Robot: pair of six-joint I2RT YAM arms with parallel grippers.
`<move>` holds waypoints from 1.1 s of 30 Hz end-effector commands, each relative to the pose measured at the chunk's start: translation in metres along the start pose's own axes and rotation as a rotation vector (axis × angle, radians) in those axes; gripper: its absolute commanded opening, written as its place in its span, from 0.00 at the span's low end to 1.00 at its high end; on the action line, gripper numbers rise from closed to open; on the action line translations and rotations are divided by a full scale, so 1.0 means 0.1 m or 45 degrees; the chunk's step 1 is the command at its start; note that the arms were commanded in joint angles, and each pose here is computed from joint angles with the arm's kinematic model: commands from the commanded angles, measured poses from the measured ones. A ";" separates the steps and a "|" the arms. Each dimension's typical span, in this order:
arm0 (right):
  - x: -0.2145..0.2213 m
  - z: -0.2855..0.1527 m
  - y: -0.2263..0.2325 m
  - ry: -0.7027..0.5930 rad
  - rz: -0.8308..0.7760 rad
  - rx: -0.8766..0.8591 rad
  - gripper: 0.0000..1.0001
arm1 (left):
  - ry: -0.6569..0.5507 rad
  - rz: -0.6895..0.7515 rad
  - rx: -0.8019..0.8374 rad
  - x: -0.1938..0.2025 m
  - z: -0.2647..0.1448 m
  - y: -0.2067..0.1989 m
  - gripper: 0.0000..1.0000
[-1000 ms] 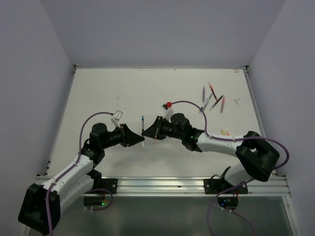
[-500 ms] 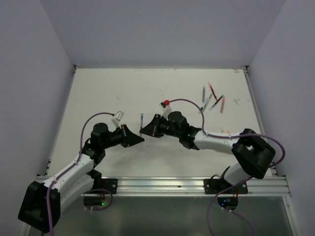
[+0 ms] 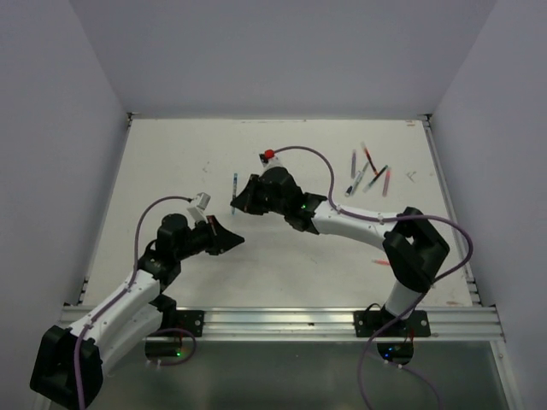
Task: Open the pen caps
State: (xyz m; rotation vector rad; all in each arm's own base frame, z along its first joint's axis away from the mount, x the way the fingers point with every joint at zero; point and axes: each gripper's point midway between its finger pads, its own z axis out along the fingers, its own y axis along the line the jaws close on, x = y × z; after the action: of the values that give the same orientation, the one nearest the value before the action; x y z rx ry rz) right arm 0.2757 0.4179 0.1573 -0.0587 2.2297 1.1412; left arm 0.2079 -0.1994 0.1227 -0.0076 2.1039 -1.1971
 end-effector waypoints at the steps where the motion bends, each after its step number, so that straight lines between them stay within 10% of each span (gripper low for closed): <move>1: -0.71 0.14 -0.05 -0.262 -0.015 0.203 0.00 | 0.006 0.048 -0.146 -0.03 -0.07 0.10 0.00; 33: -1.03 0.52 -1.85 0.314 -0.192 0.689 0.00 | -0.056 0.057 -1.138 -1.81 0.82 1.58 0.00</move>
State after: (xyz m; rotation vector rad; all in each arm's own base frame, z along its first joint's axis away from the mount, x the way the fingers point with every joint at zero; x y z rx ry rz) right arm 0.4347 0.3130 0.0468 -0.0985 2.6449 0.4041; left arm 0.4178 -0.1134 0.0660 -0.3890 2.4625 -0.2047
